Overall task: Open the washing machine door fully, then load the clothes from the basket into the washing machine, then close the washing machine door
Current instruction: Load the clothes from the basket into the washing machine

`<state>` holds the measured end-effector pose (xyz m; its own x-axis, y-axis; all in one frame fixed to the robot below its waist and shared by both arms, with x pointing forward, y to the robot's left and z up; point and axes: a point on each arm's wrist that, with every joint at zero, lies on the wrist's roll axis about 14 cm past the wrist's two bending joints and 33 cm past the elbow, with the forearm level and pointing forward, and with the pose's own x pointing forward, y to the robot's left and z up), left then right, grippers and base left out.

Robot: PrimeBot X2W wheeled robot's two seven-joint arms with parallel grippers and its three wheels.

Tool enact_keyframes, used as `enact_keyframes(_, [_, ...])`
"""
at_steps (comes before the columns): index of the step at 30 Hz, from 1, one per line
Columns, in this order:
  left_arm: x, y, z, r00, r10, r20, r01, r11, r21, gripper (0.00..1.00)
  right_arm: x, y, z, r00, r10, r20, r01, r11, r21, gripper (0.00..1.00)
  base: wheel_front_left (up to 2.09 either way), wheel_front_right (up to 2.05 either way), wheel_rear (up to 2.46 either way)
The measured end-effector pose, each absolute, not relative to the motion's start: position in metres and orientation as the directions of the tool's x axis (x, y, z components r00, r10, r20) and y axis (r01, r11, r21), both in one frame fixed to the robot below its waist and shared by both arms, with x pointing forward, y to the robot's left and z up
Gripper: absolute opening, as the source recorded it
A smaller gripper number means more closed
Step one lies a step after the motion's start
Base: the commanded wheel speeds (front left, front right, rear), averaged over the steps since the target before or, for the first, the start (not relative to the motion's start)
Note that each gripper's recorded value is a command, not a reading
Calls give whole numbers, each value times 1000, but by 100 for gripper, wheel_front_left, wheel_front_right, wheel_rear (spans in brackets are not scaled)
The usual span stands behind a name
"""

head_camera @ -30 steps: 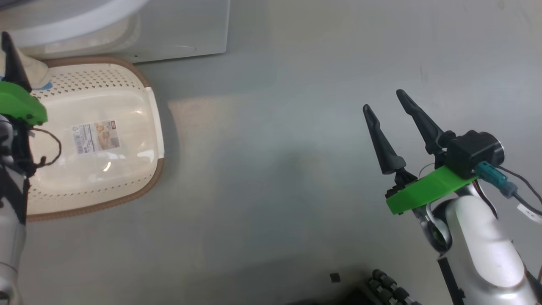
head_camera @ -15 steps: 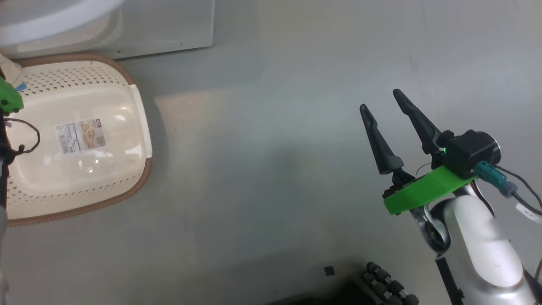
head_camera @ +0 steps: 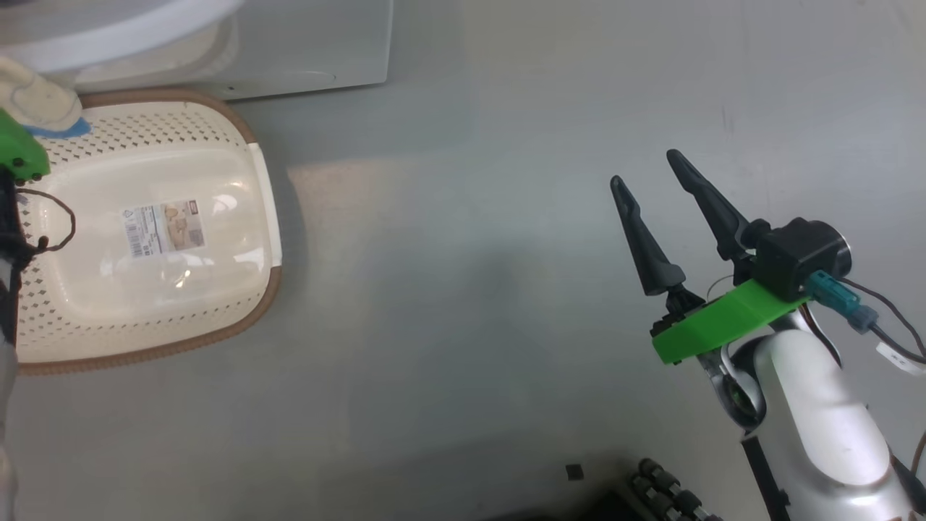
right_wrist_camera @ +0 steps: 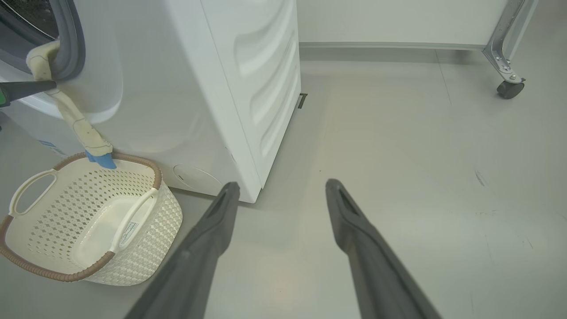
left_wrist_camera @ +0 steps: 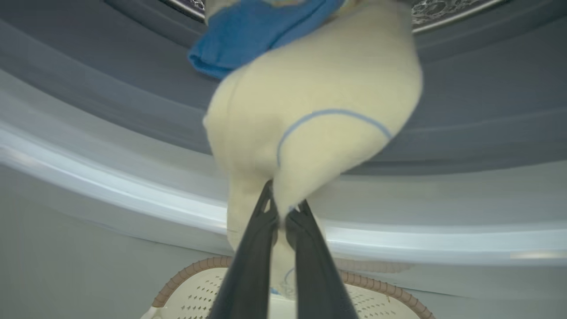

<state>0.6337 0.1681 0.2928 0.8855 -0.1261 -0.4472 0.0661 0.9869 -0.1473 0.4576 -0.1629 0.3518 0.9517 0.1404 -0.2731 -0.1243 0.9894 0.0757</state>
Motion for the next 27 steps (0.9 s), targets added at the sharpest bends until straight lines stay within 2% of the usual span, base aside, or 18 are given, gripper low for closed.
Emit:
enact_keyframes(6, [635,166,325,923,-155,-352,104,982,-160,0,460,-156,360,955,157,-253,-140,987,84,100,0,0,0])
enact_keyframes(15, [655,197,383,977,-125,-172,104,987,-123,0,462,-148,360,952,180,-247,-163,983,90,100,0,0,0])
enact_keyframes(27, [741,206,435,982,-141,-126,143,990,3,0,456,-159,332,937,151,-316,-121,986,111,100,0,0,0])
